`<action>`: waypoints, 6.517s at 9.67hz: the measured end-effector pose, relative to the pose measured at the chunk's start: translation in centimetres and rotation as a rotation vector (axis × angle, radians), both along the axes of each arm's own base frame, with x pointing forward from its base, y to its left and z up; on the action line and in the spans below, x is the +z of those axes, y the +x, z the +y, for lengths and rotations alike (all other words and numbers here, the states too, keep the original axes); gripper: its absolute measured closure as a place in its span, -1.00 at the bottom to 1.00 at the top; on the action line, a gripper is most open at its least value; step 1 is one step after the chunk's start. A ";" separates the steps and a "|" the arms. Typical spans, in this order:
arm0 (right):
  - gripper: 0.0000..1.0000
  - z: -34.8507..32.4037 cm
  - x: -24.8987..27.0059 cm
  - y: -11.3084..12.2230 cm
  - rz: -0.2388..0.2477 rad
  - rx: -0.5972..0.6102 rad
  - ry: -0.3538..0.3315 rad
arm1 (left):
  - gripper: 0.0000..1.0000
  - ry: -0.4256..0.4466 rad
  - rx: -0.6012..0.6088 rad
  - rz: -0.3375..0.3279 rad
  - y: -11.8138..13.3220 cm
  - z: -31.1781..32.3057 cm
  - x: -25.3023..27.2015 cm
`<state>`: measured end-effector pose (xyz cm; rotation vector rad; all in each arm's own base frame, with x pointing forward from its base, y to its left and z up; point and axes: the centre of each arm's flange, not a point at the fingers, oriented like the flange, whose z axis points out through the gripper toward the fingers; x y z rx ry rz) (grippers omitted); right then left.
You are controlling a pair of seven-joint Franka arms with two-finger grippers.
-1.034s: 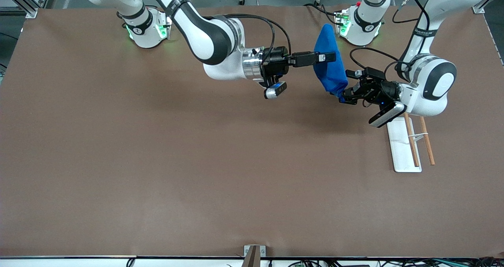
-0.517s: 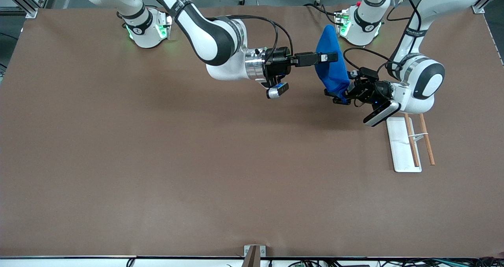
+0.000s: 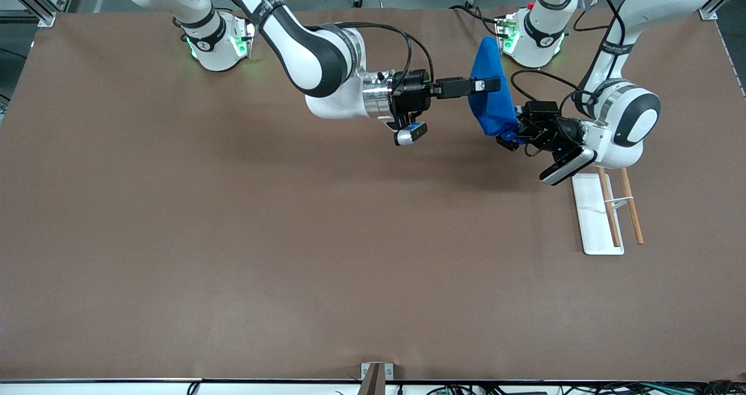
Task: Right arm passes towel to left arm to hang
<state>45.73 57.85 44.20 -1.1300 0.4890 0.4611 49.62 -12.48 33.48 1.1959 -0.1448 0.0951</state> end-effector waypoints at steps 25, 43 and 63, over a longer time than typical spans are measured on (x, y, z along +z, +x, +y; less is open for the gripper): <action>-1.00 -35.8 -7.7 21.3 -0.675 0.114 -1.386 | 0.94 0.915 -0.419 0.083 5.6 13.0 12.7; -1.00 -63.4 21.9 8.0 -0.305 0.337 -1.951 | 0.94 1.528 -0.493 0.103 8.9 24.8 9.0; -1.00 -63.3 22.2 7.9 -0.305 0.341 -1.955 | -0.18 1.755 -0.264 0.015 14.7 38.9 1.8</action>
